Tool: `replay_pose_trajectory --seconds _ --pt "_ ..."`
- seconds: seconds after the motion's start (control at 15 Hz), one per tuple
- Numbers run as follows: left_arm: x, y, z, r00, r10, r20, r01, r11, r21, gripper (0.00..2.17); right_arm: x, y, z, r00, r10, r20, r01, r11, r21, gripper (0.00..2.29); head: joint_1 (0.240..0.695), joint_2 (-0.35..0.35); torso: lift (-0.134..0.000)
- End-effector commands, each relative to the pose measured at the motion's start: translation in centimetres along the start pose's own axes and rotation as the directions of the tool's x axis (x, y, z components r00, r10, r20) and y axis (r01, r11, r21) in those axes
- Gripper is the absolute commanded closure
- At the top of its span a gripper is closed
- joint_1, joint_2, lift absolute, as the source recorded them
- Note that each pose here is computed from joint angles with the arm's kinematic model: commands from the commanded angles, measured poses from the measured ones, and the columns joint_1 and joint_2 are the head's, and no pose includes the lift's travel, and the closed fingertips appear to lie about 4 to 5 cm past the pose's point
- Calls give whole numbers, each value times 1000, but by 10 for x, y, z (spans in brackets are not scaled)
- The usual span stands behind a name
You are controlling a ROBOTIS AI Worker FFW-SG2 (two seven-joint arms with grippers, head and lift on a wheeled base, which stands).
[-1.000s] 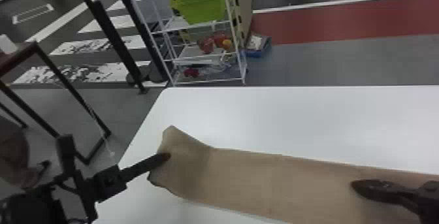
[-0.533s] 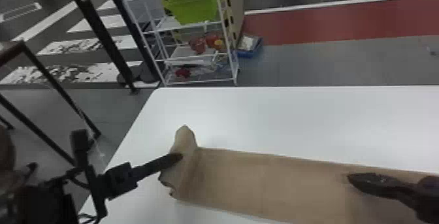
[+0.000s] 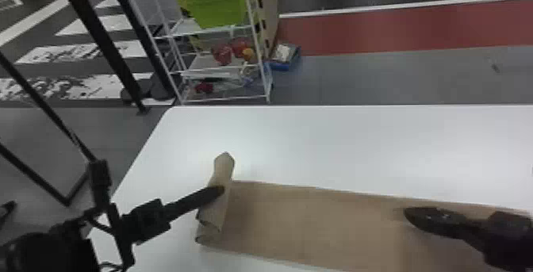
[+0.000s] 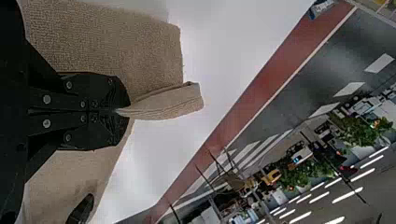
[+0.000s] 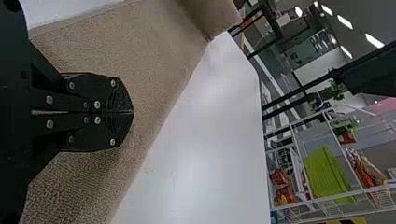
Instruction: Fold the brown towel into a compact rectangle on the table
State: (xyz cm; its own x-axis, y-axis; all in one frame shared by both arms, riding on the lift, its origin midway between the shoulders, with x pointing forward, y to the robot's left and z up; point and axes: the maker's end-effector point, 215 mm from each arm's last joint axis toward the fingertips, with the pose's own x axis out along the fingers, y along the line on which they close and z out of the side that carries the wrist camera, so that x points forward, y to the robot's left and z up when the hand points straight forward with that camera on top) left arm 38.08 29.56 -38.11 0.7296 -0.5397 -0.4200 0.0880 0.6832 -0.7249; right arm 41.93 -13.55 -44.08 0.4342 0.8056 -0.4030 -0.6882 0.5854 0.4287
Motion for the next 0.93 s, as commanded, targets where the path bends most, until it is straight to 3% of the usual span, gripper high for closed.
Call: replay_pose_trajectory --seconds 0.0,0.27,0.67,0.87 --pt "14 -7 -9 1000 -12 -3 12 1000 18 1777 -2 -1 0 1000 -1 7 1 1000 -1 1595 695 225 -122" --pt "33 -15 -31 999 -9 -36 12 997 72 1781 -7 -5 2 1000 -11 21 11 1000 -4 1595 695 195 -122" --pt "57 -31 -48 997 -40 -58 46 994 96 1744 -1 -3 0 1000 -9 21 9 1000 -3 1517 695 131 -122" --pt "70 -43 -64 993 -76 -93 84 993 86 1136 1 -3 -2 1000 -9 18 9 1000 -2 1517 695 117 -122"
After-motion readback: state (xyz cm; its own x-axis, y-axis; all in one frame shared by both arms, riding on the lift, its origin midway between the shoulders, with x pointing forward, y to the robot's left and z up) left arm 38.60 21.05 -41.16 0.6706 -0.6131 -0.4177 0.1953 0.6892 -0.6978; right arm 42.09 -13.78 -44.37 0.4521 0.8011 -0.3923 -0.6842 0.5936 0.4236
